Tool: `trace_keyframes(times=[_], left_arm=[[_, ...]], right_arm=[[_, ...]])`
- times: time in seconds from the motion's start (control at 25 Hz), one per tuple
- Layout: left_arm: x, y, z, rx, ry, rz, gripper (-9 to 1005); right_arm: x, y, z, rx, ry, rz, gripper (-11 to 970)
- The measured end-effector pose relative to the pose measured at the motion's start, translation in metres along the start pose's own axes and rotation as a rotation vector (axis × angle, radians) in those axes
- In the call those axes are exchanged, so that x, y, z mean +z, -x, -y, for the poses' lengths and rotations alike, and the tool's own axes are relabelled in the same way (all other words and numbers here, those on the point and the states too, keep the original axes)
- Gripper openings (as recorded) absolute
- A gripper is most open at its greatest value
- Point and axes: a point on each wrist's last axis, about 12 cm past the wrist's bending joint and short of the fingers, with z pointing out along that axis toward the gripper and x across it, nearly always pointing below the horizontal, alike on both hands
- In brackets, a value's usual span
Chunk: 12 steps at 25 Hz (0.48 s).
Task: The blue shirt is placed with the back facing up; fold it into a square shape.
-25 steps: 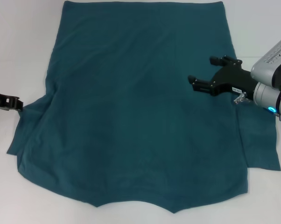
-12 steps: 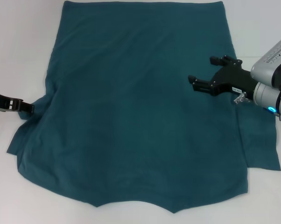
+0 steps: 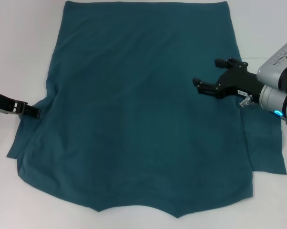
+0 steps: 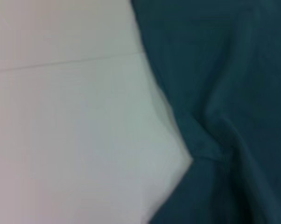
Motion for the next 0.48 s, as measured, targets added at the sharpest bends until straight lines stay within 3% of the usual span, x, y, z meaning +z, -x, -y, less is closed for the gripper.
trace_keyframes(times=[0.48], left_arm=[[-0.010, 0.004, -0.014, 0.003, 0.023, 0.008, 934]], right_arm=[[0.001, 0.001, 0.000, -0.004, 0.000, 0.000, 905]])
